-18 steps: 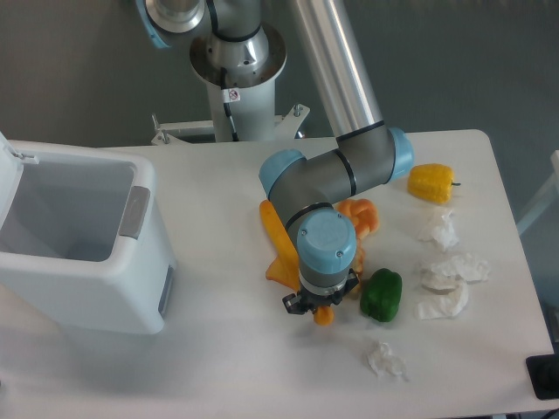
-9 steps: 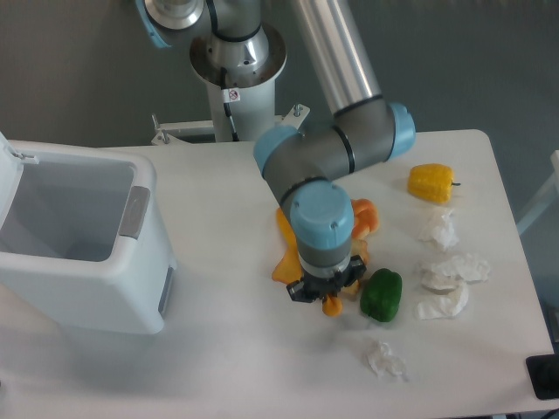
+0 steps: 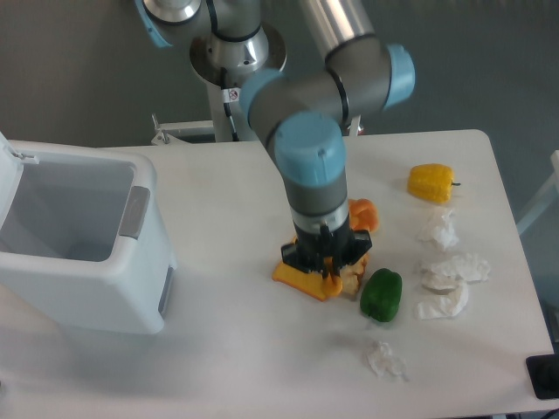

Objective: Pick up the long bread

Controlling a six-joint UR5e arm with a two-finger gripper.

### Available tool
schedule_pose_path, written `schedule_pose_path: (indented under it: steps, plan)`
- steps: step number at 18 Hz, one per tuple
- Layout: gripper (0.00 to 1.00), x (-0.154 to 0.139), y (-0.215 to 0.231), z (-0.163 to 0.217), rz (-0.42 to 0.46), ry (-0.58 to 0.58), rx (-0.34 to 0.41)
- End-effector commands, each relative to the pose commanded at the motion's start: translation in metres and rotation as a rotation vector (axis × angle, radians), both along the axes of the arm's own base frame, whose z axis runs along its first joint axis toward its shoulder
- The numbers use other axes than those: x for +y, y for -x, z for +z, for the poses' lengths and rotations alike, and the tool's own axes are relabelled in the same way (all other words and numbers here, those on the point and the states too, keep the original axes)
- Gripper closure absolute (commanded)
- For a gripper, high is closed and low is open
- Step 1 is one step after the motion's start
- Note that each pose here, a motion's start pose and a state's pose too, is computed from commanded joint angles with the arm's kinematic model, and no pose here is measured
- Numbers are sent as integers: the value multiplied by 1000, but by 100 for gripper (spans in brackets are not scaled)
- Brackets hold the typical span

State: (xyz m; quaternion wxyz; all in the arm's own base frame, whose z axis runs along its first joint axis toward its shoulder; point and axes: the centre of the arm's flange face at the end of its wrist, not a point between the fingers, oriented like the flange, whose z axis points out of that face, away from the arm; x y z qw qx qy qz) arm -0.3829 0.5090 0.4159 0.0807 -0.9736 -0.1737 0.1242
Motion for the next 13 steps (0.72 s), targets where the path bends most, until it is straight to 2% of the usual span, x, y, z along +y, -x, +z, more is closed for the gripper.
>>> schedule_pose_path:
  steps: [1,6,10,13]
  plan:
    - [99,3,-8,7,-48,1,13]
    - [99,16,-34,26,-167,-10,44]
    - [100,13,-43,37,-273,-44,27]
    - [100,6,-48,46,-281,-43,20]
